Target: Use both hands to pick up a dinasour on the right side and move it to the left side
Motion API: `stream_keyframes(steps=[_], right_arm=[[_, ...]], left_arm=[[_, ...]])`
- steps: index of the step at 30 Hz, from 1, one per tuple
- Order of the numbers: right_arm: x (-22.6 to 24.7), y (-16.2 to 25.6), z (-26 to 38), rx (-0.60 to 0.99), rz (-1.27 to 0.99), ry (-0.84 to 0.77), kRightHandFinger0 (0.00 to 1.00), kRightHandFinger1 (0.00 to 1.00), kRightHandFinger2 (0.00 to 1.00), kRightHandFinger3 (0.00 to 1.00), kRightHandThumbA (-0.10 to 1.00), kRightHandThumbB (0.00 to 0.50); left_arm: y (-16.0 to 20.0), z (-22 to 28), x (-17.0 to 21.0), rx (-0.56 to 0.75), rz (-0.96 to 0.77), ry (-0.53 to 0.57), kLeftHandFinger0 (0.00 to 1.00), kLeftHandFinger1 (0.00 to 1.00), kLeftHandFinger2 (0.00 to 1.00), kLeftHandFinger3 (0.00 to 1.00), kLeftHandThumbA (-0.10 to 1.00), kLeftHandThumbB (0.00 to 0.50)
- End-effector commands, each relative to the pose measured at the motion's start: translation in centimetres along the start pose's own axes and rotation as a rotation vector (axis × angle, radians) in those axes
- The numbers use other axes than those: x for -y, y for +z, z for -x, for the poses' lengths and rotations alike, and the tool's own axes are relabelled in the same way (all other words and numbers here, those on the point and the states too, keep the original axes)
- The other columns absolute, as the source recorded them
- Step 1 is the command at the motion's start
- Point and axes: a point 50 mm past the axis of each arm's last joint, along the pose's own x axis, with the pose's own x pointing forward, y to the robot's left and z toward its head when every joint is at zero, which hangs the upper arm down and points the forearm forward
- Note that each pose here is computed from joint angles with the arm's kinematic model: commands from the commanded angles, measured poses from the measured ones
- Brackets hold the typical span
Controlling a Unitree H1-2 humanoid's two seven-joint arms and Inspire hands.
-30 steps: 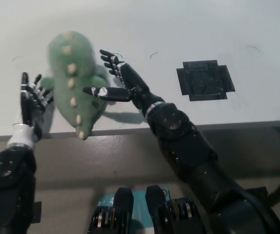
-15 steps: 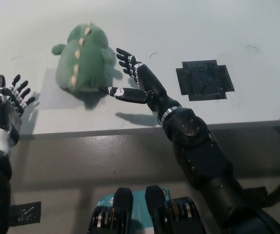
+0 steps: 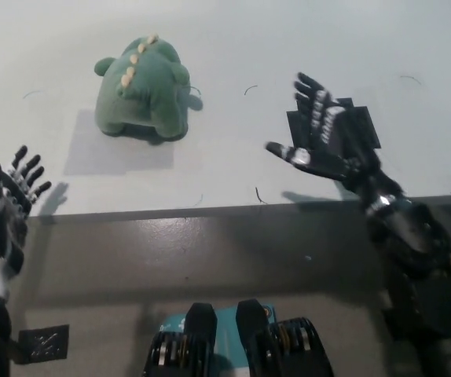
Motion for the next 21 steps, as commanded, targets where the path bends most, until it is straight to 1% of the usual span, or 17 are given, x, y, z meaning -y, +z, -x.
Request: stream_keyframes(steps=[1,2,4,5,6,7,9,10,12,14,15,16,17,18,19,20,21], right_arm=[[1.0,1.3,2.0,0.099,-0.012,0.009,1.0,1.0,1.0,1.0,1.0,0.106],[1.4,1.1,2.7,0.098,-0.009,0.002,1.0,1.0,1.0,1.0,1.0,0.13],[2.0,0.9,3.8,0.098,0.004,-0.007,1.0,1.0,1.0,1.0,1.0,0.121],[2.9,0.6,5.1,0.103,0.027,-0.025,1.0,1.0,1.0,1.0,1.0,0.133],[3.2,0.4,5.5,0.099,0.03,-0.018,1.0,1.0,1.0,1.0,1.0,0.127],[3.5,0.3,5.9,0.094,0.031,-0.018,1.0,1.0,1.0,1.0,1.0,0.136],[4.0,0.0,6.4,0.097,0.044,-0.016,1.0,1.0,1.0,1.0,1.0,0.125],[4.2,-0.2,6.7,0.095,0.042,-0.017,1.0,1.0,1.0,1.0,1.0,0.107],[4.3,-0.3,7.4,0.087,0.051,-0.02,1.0,1.0,1.0,1.0,1.0,0.119],[4.5,-0.4,7.8,0.086,0.049,-0.029,1.0,1.0,1.0,1.0,1.0,0.161],[4.6,-0.5,8.2,0.083,0.059,-0.029,1.0,1.0,1.0,1.0,1.0,0.161],[4.9,-0.7,9.3,0.075,0.076,-0.03,1.0,1.0,1.0,1.0,1.0,0.167],[4.7,-0.8,9.0,0.077,0.073,-0.023,1.0,1.0,1.0,1.0,1.0,0.168],[4.8,-0.9,9.5,0.077,0.079,-0.024,1.0,1.0,1.0,1.0,1.0,0.177],[5.1,-1.1,10.4,0.075,0.089,-0.026,1.0,1.0,1.0,1.0,1.0,0.177],[5.2,-1.2,11.0,0.069,0.095,-0.027,1.0,1.0,1.0,1.0,1.0,0.179],[5.5,-1.4,11.8,0.06,0.091,-0.029,1.0,1.0,1.0,1.0,1.0,0.182]], left_arm=[[1.4,1.5,0.9,0.089,-0.031,0.004,1.0,1.0,1.0,1.0,1.0,0.406],[1.2,1.8,0.9,0.098,-0.028,0.003,1.0,1.0,1.0,1.0,1.0,0.394],[1.0,2.2,1.1,0.106,-0.021,0.003,1.0,1.0,1.0,1.0,1.0,0.383],[0.9,2.7,1.4,0.115,-0.016,-0.004,1.0,1.0,1.0,1.0,1.0,0.366],[0.7,3.5,1.4,0.111,-0.004,0.009,1.0,1.0,1.0,1.0,1.0,0.366],[0.6,3.9,1.4,0.112,0.0,0.008,1.0,1.0,1.0,1.0,1.0,0.358],[0.5,4.3,1.7,0.118,0.006,0.006,1.0,1.0,1.0,1.0,1.0,0.368],[0.4,4.4,2.0,0.12,0.008,0.004,1.0,1.0,1.0,1.0,1.0,0.373],[0.2,4.8,2.5,0.117,0.015,-0.006,1.0,1.0,1.0,1.0,1.0,0.357],[-0.1,4.8,3.0,0.123,0.022,-0.008,1.0,1.0,1.0,1.0,1.0,0.366],[-0.3,4.9,3.2,0.125,0.022,-0.01,1.0,1.0,1.0,1.0,1.0,0.388],[-0.8,5.3,3.6,0.128,0.012,-0.017,1.0,1.0,1.0,1.0,1.0,0.392],[-0.7,5.3,3.3,0.133,0.004,-0.011,1.0,1.0,1.0,1.0,1.0,0.392],[-0.9,5.4,3.4,0.135,-0.001,-0.015,1.0,1.0,1.0,1.0,1.0,0.38],[-1.2,5.6,3.7,0.138,-0.007,-0.024,1.0,1.0,1.0,1.0,1.0,0.377],[-1.4,5.8,3.8,0.135,-0.011,-0.021,1.0,1.0,1.0,1.0,1.0,0.391],[-1.6,5.9,4.0,0.138,-0.01,-0.025,1.0,1.0,1.0,1.0,1.0,0.391]])
